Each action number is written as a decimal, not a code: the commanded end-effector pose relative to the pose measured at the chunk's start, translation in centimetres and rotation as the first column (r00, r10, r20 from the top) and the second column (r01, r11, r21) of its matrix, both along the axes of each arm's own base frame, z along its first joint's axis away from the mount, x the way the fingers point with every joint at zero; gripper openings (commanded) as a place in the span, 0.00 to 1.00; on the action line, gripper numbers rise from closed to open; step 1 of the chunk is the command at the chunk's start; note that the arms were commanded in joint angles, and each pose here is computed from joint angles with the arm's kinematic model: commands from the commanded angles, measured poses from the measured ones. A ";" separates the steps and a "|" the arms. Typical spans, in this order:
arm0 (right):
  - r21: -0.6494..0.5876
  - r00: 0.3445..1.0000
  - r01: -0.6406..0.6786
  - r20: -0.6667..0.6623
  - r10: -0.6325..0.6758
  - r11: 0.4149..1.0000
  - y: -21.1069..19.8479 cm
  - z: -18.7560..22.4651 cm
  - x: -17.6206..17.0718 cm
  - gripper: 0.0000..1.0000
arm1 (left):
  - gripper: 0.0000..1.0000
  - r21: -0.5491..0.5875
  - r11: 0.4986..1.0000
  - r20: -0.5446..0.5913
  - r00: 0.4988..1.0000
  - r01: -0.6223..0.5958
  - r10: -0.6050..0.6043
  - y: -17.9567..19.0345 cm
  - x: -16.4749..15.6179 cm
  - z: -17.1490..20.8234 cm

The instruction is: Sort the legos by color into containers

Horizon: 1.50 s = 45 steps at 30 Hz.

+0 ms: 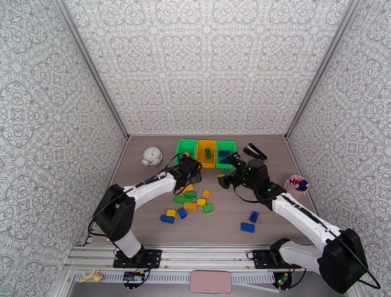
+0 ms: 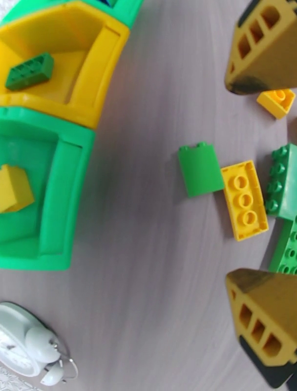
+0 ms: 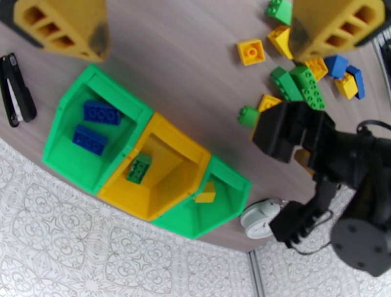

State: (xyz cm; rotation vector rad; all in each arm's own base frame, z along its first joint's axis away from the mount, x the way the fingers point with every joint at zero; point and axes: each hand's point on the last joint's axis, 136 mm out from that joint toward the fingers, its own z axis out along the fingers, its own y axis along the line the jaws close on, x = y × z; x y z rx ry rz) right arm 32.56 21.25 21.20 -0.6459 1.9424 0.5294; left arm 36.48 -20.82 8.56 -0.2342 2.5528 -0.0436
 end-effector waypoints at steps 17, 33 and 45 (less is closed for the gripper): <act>-0.039 0.998 -0.020 -0.054 0.018 0.999 0.6 -1.9 -0.5 1.00 | 0.80 -0.038 0.997 -0.190 0.980 -0.061 0.053 -1.9 2.4 -6.1; -0.046 0.997 -0.018 -0.072 0.014 0.999 0.7 -2.2 -0.2 1.00 | 0.58 0.049 0.996 -0.216 0.973 -0.069 0.078 -0.7 2.1 -7.1; -0.042 0.998 -0.003 -0.059 0.000 0.999 0.1 -1.9 -0.9 1.00 | 0.40 0.099 0.994 -0.166 0.984 -0.056 0.071 -0.2 1.9 -5.9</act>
